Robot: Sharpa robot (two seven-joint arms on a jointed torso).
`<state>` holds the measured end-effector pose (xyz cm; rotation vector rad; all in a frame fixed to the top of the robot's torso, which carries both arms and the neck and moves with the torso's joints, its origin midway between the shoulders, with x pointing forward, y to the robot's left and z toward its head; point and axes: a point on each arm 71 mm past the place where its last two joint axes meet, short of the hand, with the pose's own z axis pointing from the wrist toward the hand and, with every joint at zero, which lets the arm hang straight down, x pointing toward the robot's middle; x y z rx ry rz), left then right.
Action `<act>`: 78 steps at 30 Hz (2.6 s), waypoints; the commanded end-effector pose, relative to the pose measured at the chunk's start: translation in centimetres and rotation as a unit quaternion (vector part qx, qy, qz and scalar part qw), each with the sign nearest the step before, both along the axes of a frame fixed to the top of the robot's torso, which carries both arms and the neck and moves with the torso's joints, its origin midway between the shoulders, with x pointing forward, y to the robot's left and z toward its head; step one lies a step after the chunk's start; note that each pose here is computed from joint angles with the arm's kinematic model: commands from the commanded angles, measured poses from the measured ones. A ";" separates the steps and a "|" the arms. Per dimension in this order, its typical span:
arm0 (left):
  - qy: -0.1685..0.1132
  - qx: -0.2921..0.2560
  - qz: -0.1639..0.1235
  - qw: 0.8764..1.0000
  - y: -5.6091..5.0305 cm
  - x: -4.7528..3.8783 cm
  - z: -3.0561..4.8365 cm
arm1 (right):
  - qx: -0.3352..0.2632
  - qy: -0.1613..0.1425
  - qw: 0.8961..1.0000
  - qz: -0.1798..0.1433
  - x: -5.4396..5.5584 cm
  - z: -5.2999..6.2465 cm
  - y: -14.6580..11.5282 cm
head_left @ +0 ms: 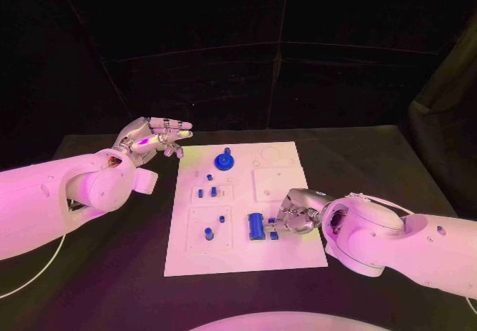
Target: Assemble the parts on the task board
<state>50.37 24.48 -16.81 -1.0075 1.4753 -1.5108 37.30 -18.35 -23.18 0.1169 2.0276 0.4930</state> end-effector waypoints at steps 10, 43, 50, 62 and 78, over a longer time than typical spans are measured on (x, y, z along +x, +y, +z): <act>-0.001 -0.003 -0.003 1.000 0.0 0.02 0.11 | -0.010 0.013 0.999 0.030 -0.8 0.2 -0.4; 0.003 -0.002 -0.003 1.000 0.0 0.07 0.04 | -0.044 0.041 0.997 0.038 0.3 -1.1 -0.5; 0.003 -0.002 -0.003 1.000 0.0 0.06 0.04 | -0.012 0.034 0.999 0.031 0.1 -0.7 -0.8; 0.003 -0.015 0.004 1.000 0.1 0.28 -0.11 | 0.290 0.008 0.957 -0.019 3.3 1.2 -3.5; -0.001 -0.050 0.060 0.997 0.4 2.44 -1.44 | 0.519 -0.039 0.847 -0.106 13.7 1.3 -5.4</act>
